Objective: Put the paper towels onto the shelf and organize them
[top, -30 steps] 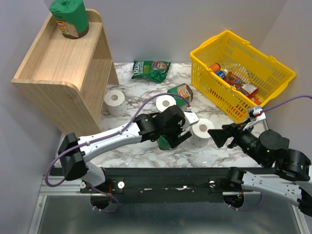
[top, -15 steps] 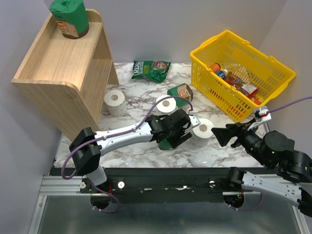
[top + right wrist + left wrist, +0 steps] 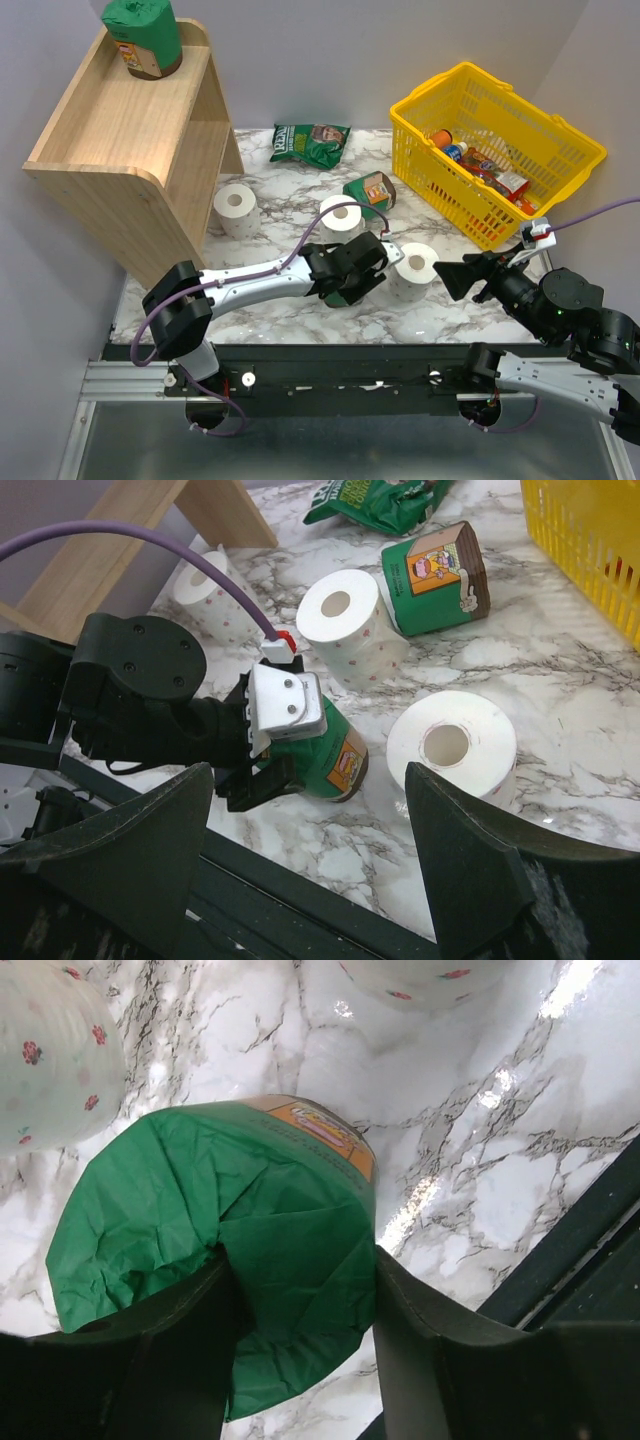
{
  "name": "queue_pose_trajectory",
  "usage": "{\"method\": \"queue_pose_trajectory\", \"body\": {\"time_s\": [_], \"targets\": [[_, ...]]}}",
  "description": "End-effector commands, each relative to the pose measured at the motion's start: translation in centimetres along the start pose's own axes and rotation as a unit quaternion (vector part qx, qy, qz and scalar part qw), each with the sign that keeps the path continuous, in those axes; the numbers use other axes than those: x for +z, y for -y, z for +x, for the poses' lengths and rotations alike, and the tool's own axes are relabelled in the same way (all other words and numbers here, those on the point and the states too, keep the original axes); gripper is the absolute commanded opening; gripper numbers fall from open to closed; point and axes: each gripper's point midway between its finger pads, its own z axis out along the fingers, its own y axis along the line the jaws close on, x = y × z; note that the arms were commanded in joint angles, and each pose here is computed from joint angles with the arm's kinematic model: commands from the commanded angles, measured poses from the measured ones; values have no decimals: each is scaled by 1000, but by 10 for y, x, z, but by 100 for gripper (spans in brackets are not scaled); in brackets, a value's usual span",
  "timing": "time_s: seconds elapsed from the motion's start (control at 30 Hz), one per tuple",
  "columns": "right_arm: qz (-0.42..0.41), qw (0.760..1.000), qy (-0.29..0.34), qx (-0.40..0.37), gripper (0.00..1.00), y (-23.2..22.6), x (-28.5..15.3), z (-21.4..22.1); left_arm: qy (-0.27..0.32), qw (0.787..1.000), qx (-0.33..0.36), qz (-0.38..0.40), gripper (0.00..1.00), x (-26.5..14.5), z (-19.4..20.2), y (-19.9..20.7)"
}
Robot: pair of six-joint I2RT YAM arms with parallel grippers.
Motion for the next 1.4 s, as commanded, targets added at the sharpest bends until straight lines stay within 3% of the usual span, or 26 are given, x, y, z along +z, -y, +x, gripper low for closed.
{"method": "queue_pose_trajectory", "body": {"time_s": [0.0, 0.17, 0.43, 0.57, 0.83, 0.93, 1.07, 1.2, 1.37], "targets": [[7, 1000, 10, 11, 86, 4, -5, -7, 12, 999, -6, -45, 52, -13, -10, -14], [6, 1000, 12, 14, 86, 5, -7, -8, 61, 989, -18, -135, 38, -75, -53, -52], [-8, 1000, 8, 18, 86, -2, -6, -8, 165, 946, -36, -275, 38, -220, -122, -116], [-15, 1000, 2, 18, 86, -5, -6, -6, 197, 907, -37, -370, 37, -293, -138, -154], [-23, 1000, 3, 18, 86, -4, -15, -10, 249, 802, -81, -537, 35, -437, -146, -228], [-23, 1000, 6, 19, 86, -1, -19, -13, 267, 774, -99, -566, 35, -466, -140, -246], [-18, 1000, 9, 19, 86, 2, -23, -16, 267, 755, -114, -588, 36, -479, -126, -270], [-17, 1000, 12, 15, 86, 1, -23, -21, 247, 747, -118, -605, 37, -479, -115, -288], [-10, 1000, 7, 6, 87, -2, -19, -23, 218, 753, -114, -610, 39, -464, -107, -309]]}}
